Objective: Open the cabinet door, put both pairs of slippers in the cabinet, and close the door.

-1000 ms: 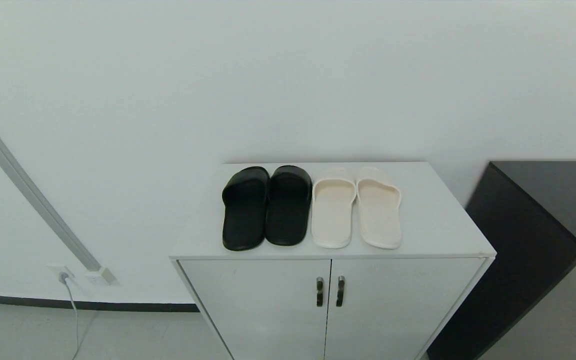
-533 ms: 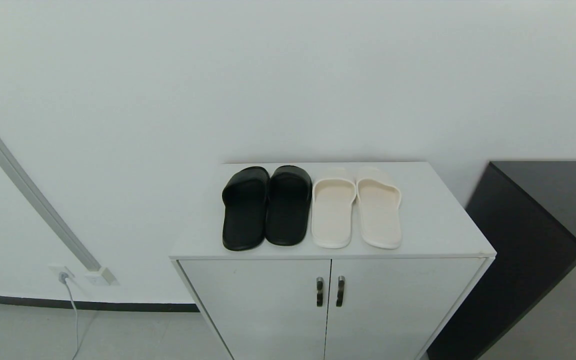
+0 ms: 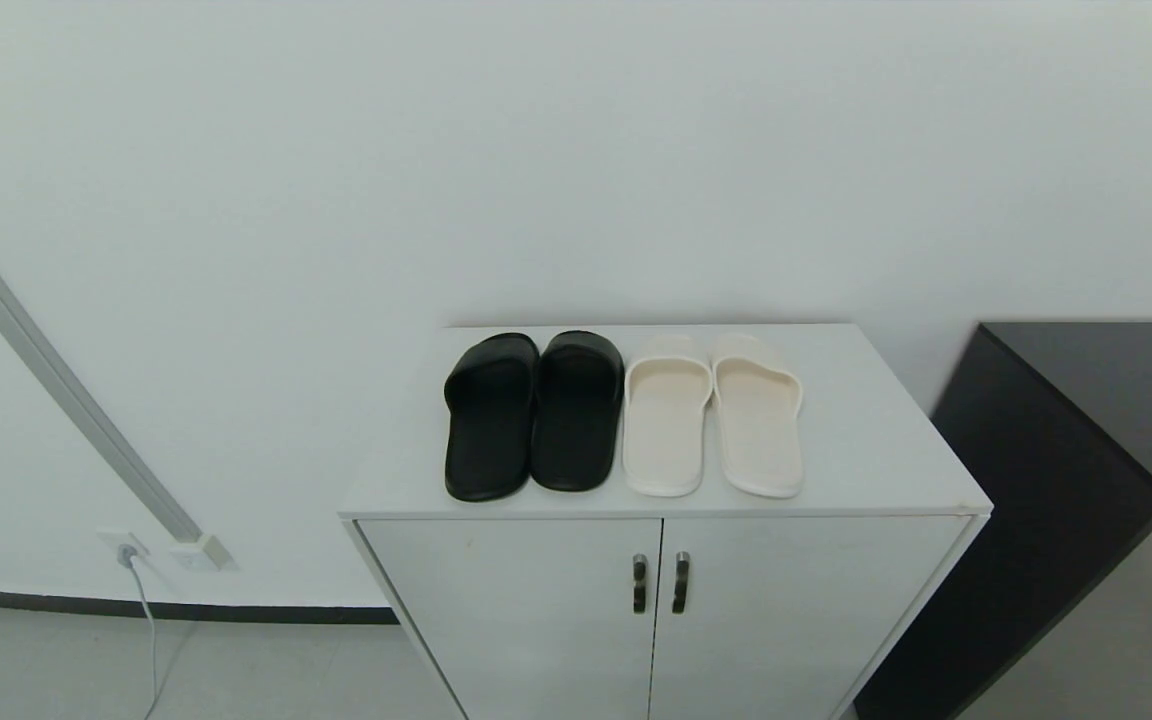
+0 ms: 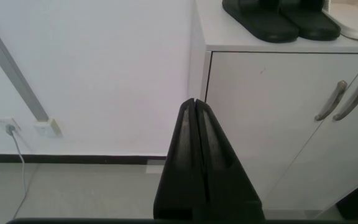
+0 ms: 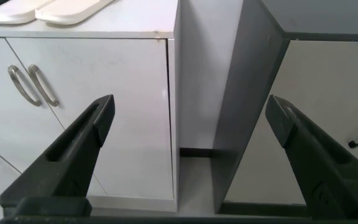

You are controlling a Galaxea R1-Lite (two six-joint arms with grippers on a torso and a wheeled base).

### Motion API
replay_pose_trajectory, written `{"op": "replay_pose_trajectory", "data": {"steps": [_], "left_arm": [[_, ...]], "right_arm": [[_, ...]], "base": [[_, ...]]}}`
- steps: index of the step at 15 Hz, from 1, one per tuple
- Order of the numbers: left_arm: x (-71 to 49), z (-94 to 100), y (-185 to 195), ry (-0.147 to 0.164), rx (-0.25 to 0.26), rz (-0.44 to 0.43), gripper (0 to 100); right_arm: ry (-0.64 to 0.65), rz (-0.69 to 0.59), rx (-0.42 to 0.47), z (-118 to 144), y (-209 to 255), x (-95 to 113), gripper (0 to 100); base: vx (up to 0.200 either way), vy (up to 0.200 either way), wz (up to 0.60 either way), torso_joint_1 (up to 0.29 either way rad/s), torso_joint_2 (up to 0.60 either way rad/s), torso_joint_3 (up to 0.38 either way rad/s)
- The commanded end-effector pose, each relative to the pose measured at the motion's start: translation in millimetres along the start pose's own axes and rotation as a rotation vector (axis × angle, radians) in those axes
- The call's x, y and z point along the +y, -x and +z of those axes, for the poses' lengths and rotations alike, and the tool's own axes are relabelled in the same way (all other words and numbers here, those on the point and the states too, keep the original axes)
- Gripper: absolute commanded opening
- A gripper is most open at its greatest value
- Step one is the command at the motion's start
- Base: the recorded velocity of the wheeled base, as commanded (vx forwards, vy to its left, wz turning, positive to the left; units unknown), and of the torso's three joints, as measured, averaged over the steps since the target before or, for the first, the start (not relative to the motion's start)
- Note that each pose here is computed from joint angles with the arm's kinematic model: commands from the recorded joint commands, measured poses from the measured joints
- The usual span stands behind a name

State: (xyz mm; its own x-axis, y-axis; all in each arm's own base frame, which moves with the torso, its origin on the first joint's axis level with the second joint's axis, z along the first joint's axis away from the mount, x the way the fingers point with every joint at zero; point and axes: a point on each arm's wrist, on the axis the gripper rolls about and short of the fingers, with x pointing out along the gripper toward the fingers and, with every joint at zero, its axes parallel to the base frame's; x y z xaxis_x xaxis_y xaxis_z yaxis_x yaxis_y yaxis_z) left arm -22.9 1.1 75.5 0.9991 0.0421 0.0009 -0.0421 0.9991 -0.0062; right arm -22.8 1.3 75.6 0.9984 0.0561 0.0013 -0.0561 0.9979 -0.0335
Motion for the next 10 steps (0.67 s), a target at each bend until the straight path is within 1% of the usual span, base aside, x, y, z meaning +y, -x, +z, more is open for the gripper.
{"op": "replay_pose_trajectory", "data": {"steps": [1,2,3,4,5,6,7,8,9,10], "left_arm": [[0.0,0.0,0,0.001,0.001,0.001,0],[0.0,0.0,0,0.001,0.001,0.002,0],[0.0,0.0,0,0.001,0.001,0.002,0],[0.0,0.0,0,0.0,0.001,0.002,0],[0.0,0.0,0,-0.003,0.001,0.002,0],[0.0,0.0,0,0.0,0.001,0.001,0],[0.0,0.0,0,0.0,0.001,0.001,0],[0.0,0.0,0,-0.005,0.001,0.001,0],[0.0,0.0,0,-0.006,0.001,0.001,0],[0.0,0.0,0,-0.008,0.001,0.001,0]], "right_arm": [[0.002,-0.001,-0.003,0,0,0,100],[0.02,-0.005,-0.015,2,0,0,100],[-0.009,-0.013,-0.119,35,7,-1,100],[-0.116,0.004,-0.172,75,13,-2,100],[-0.157,0.038,-0.112,87,10,-2,100],[-0.109,0.144,0.047,76,0,1,100],[-0.106,0.158,0.062,75,-1,1,100],[-0.128,0.346,0.2,71,-18,4,100],[-0.15,0.403,0.264,76,-30,4,100],[-0.156,0.42,0.307,83,-42,4,100]], "base": [[0.0,0.0,0.0,0.0,0.0,0.0],[0.0,0.0,0.0,0.0,0.0,0.0],[0.0,0.0,0.0,0.0,0.0,0.0],[0.0,0.0,0.0,0.0,0.0,0.0],[0.0,0.0,0.0,0.0,0.0,0.0],[0.0,0.0,0.0,0.0,0.0,0.0],[0.0,0.0,0.0,0.0,0.0,0.0],[0.0,0.0,0.0,0.0,0.0,0.0],[0.0,0.0,0.0,0.0,0.0,0.0],[0.0,0.0,0.0,0.0,0.0,0.0]]}}
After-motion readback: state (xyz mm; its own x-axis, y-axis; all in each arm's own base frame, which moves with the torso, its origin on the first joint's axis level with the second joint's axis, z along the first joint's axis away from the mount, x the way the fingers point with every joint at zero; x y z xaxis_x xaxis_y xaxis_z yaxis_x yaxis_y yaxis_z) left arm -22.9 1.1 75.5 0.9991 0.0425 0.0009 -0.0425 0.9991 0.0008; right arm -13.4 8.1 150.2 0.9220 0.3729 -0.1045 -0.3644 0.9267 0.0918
